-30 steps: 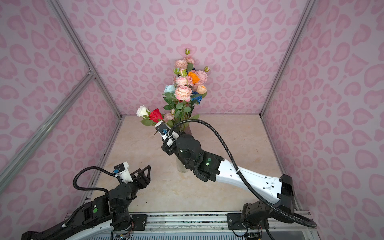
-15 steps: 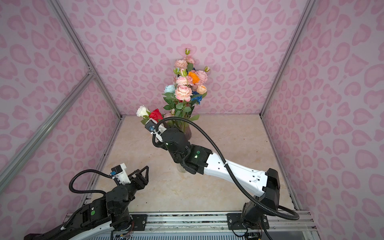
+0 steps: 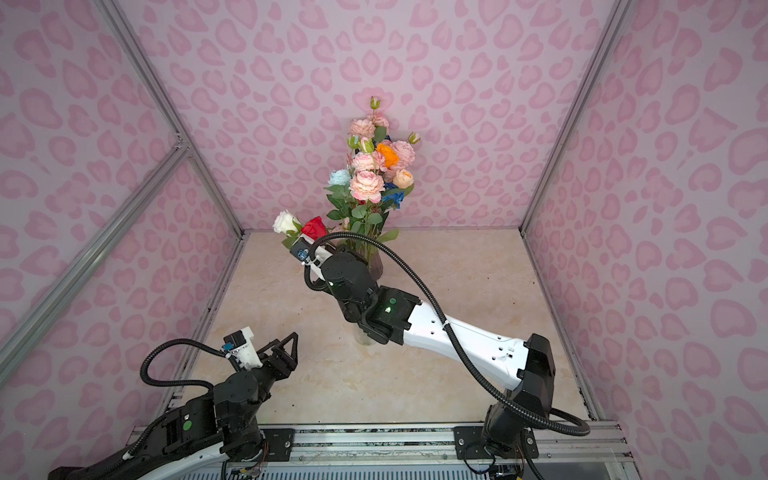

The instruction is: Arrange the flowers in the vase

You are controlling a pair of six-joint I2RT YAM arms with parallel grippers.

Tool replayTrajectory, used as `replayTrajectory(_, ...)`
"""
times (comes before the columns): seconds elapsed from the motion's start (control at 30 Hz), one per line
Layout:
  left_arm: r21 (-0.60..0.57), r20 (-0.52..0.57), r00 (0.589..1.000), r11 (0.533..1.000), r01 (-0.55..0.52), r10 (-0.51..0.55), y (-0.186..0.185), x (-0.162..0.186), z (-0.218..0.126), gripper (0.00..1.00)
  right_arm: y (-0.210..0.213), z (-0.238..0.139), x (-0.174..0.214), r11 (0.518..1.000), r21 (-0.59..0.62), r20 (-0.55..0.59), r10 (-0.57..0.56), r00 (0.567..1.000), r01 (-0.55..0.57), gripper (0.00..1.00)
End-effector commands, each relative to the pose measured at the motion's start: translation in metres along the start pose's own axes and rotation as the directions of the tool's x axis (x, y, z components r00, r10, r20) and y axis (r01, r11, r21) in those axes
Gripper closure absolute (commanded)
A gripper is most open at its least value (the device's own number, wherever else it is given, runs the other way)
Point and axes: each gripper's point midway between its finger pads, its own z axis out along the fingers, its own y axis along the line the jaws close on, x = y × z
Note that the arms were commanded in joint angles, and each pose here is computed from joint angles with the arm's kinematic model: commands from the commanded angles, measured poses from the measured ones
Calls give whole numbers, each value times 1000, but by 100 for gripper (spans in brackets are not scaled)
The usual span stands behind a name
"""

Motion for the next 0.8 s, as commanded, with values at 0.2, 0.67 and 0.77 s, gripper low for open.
replayTrajectory(0.2,-15,15,1000,1000,2,-2,3,-2,0,29,-12,-19,-7,998,13,70,68,995,-69,100)
replayTrajectory(0.67,-17,2,1000,1000,-17,17,2,3,3,28,-19,-80,30,946,-108,60,312,948,-305,77)
replayTrajectory(0.77,-16,0,1000,1000,-23,23,1,3,3,28,-19,-79,56,897,-177,-1,412,911,-406,78)
